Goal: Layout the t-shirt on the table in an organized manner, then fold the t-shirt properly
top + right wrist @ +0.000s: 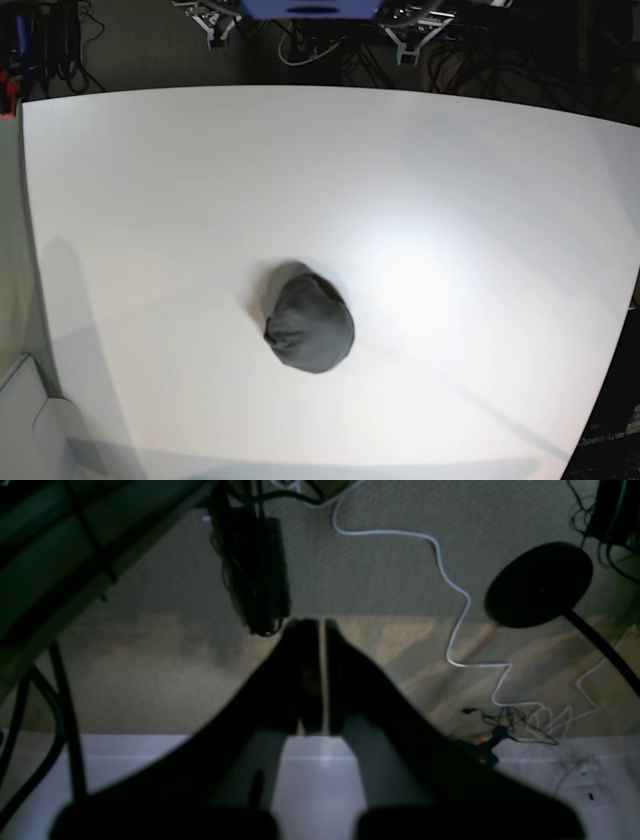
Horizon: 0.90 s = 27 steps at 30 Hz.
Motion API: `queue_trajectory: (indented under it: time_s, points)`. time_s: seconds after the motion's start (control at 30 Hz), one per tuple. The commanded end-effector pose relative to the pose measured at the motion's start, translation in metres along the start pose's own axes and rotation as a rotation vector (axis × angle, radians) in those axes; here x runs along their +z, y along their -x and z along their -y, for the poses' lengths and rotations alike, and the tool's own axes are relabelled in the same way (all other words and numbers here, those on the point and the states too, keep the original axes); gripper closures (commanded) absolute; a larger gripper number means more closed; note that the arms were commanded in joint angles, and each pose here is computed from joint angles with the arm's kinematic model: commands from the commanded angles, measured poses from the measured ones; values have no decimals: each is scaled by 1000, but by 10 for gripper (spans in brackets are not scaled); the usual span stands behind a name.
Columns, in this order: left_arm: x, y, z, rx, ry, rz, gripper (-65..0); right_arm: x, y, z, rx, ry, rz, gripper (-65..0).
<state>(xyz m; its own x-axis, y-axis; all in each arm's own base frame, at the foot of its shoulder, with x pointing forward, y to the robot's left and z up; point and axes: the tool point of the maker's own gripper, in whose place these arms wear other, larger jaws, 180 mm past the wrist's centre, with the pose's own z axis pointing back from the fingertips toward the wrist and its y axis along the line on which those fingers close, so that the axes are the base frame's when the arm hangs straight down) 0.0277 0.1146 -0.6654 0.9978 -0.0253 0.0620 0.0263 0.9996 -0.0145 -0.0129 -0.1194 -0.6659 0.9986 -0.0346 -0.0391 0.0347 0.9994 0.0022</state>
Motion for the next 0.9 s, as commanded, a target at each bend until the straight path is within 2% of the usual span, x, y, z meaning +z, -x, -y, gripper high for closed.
queue_trajectory:
  time_s: [0.0, 0.67, 0.87]
  points:
    - [0, -2, 0, 0, -1, 3, -4, 0, 3, -6, -8, -15, -7, 0]
    - [0, 10, -4, 2, -7, -12, -2, 0, 27, -3, -7, -11, -36, 0]
    - [1, 22, -3, 2, -2, -31, -2, 1, 25, -4, -4, -11, -3, 0]
